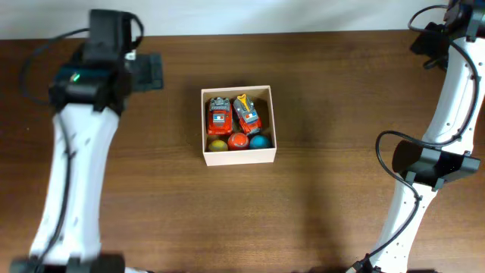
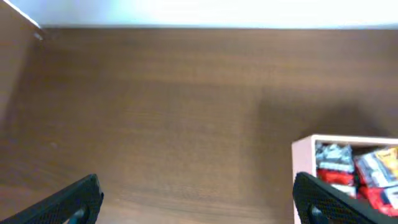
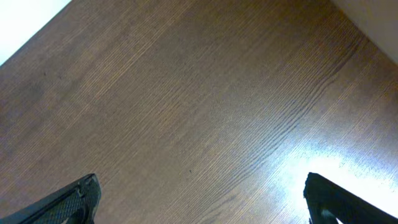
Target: Pack container
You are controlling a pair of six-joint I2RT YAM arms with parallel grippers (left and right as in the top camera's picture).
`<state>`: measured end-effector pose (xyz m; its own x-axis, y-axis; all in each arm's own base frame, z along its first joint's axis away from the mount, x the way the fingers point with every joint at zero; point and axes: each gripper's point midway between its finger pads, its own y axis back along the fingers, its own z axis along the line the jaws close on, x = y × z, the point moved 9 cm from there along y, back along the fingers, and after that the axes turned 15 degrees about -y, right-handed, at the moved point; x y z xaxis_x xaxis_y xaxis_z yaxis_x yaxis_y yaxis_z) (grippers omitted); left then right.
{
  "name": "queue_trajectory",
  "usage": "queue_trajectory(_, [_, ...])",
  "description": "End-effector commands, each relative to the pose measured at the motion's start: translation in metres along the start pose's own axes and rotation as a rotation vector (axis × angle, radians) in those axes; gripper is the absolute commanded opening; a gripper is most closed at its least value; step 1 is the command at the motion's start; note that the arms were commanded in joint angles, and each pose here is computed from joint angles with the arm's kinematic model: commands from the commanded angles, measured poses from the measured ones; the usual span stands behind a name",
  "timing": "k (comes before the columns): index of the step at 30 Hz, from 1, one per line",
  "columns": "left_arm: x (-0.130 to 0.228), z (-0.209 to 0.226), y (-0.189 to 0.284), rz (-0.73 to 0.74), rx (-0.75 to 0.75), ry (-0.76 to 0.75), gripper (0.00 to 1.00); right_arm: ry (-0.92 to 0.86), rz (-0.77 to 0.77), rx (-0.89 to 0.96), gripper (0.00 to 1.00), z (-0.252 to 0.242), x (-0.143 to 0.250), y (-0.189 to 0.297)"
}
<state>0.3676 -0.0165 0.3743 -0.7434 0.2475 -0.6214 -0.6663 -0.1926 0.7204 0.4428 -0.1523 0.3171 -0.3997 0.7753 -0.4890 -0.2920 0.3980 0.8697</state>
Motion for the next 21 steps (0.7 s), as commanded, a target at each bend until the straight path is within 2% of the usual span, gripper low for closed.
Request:
queue_trajectory(1, [0.013,0.023,0.052,-0.152,-0.055,0.032,0.99,-0.024,-0.040,-0.009,0.99,-0.007,-0.005,0.016])
queue_trajectory(9, [0.059,0.022,0.077,-0.402,-0.047,0.096,0.99,-0.024,-0.040,-0.009,0.99,-0.007,-0.005,0.016])
queue_trajectory(21, [0.175,-0.014,0.049,-0.682,-0.077,0.141,0.99,-0.024,-0.040,-0.009,0.99,-0.007,-0.005,0.016])
